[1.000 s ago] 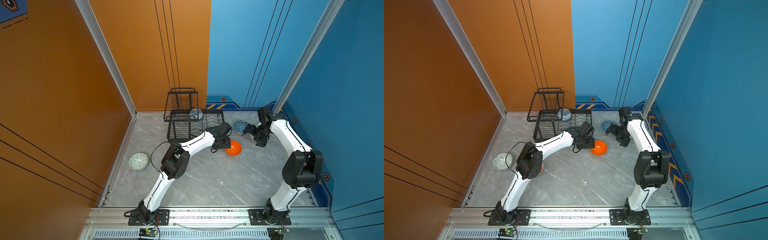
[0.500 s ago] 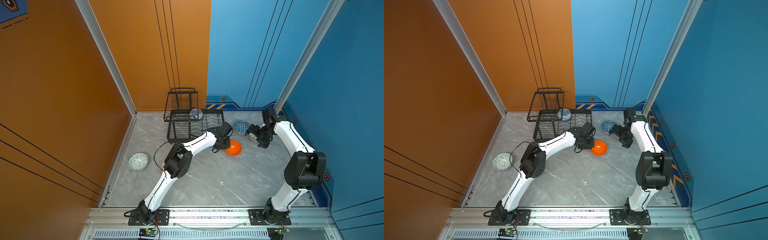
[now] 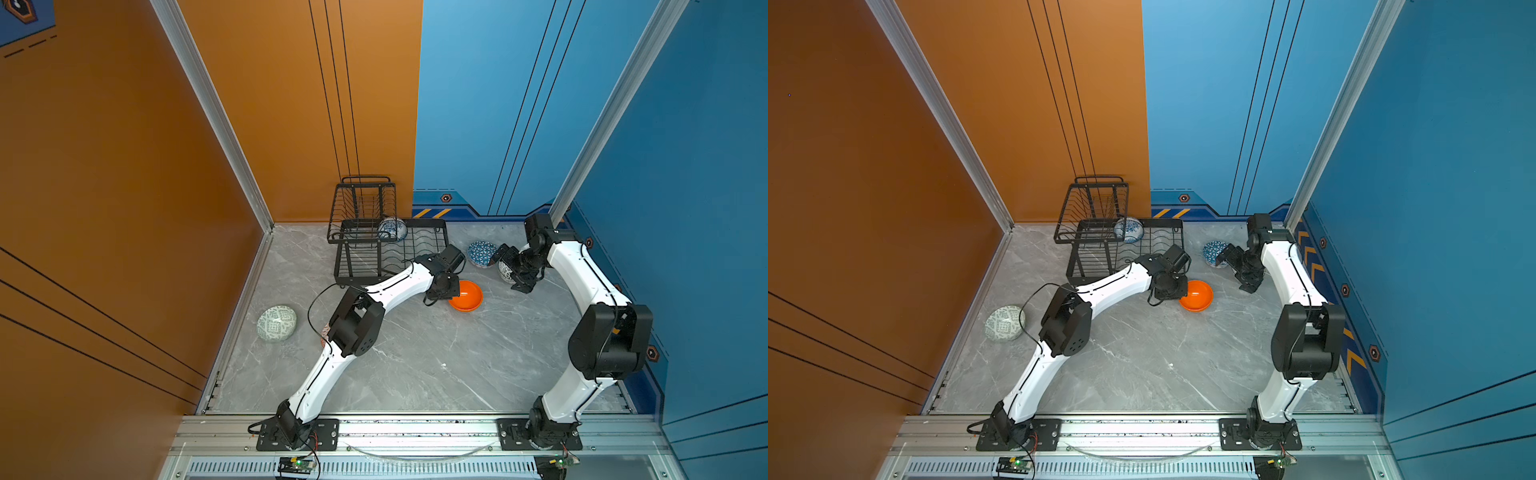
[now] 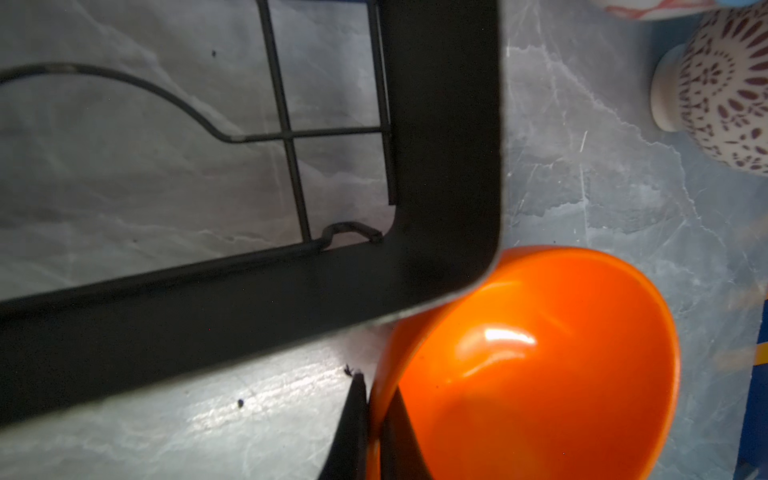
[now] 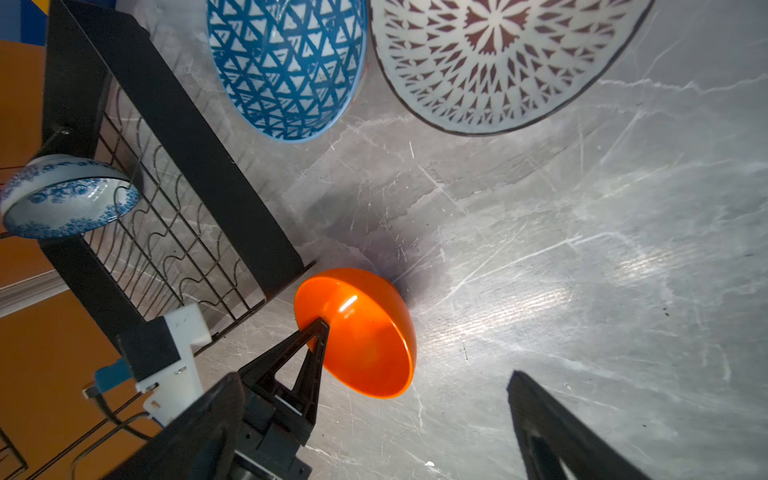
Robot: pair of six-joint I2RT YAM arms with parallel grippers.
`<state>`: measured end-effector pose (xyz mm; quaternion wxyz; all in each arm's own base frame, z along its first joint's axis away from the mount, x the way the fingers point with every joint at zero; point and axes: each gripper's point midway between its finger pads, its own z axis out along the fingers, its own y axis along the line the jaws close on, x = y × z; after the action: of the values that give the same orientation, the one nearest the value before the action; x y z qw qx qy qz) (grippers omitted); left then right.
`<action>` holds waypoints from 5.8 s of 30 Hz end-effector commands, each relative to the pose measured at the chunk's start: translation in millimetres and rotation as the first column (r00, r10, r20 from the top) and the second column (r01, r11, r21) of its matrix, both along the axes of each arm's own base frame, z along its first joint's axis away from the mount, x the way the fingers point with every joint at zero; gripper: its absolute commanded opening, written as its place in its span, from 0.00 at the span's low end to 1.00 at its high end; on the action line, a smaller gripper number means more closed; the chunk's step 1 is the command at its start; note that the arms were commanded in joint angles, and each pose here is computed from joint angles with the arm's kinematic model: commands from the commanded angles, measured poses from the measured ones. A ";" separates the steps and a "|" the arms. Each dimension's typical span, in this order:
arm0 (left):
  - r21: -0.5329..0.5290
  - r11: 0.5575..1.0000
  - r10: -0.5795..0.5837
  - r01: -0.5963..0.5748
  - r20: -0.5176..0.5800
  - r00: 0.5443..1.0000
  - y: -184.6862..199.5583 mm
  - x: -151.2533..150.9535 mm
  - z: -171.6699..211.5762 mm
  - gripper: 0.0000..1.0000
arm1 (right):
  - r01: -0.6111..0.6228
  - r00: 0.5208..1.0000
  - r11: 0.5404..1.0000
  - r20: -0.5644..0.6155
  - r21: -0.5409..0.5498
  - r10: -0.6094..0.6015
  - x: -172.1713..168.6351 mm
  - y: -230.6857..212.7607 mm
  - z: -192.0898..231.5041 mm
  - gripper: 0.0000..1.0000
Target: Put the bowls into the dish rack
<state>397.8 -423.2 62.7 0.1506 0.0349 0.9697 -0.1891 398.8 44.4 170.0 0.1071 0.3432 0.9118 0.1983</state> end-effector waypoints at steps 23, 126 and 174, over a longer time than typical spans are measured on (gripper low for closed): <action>0.008 0.932 0.248 -0.362 0.715 0.654 85.5 109.2 235.0 0.00 | 0.061 0.953 0.936 0.257 0.346 -0.158 80.6 61.3 159.9 1.00; -0.280 0.861 0.508 -0.424 0.475 0.718 257.9 50.2 304.1 0.98 | -0.305 0.695 0.863 0.714 0.403 -0.088 159.6 217.0 129.4 0.00; -0.402 0.772 0.613 -0.493 0.262 0.746 308.9 60.4 286.8 0.98 | -0.224 0.739 0.862 0.656 0.455 -0.154 212.1 342.5 10.5 0.00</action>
<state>458.6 -115.3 355.3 0.3994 -0.2458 0.8398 -0.2734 606.9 379.6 163.3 0.3195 0.2468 0.7455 0.5304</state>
